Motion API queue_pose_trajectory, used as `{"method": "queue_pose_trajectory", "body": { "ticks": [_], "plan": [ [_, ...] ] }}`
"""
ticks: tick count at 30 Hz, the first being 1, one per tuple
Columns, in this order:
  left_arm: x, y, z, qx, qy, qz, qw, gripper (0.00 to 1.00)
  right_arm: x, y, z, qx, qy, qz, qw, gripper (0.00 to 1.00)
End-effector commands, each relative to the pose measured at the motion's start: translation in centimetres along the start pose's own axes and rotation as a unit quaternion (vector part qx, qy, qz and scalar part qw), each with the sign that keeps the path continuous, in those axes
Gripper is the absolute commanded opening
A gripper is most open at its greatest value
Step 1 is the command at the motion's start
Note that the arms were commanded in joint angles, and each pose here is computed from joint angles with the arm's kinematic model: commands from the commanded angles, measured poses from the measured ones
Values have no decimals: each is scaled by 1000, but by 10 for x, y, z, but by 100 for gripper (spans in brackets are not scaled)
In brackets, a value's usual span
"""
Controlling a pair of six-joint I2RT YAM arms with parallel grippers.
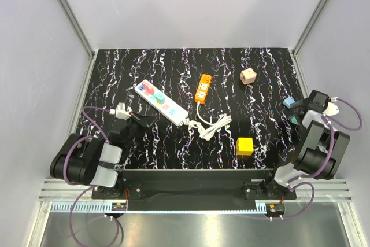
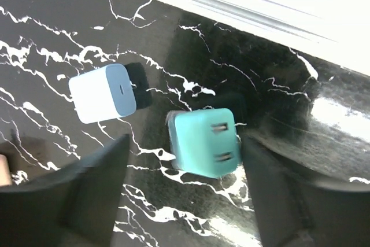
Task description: Pull the plug off the socket
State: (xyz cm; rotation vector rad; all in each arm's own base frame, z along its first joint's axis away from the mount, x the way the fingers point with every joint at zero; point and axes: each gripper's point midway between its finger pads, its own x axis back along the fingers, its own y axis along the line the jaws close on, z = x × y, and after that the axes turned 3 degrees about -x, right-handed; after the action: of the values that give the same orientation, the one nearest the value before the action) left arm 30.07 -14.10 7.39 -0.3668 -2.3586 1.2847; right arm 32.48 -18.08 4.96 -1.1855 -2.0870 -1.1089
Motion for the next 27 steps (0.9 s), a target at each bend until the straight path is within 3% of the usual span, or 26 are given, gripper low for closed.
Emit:
{"method": "queue_pose_trajectory", "body": {
  "ticks": [1,2,7,10,13,16,18,23,27],
  "plan": [
    [0,-17,-9,-15,-16,36,999,0,18,21,-29,26,-27,-24,999,90],
    [0,-17,-9,-15,-16,36,999,0,21,23,-32,29,-26,-23,999,100],
    [1,-18,-10,-15,-18,40,999,0,58,38,-49,44,-46,-36,997,100],
    [2,-19,-10,-12,-22,44,999,0,93,67,-57,107,-95,-55,988,100],
    [2,-19,-11,-6,-24,45,999,0,119,112,-34,194,-72,-82,975,100],
    [1,-19,-12,-3,-27,46,999,0,137,150,8,300,-29,-94,949,100],
    [3,-19,-12,-1,-30,47,998,0,156,175,47,379,-2,-122,917,100],
    [8,-20,-15,-7,-45,50,998,0,195,215,125,451,50,-207,867,100],
    [11,-19,-16,-15,-54,47,997,0,225,229,192,520,81,-251,812,100]
  ]
}}
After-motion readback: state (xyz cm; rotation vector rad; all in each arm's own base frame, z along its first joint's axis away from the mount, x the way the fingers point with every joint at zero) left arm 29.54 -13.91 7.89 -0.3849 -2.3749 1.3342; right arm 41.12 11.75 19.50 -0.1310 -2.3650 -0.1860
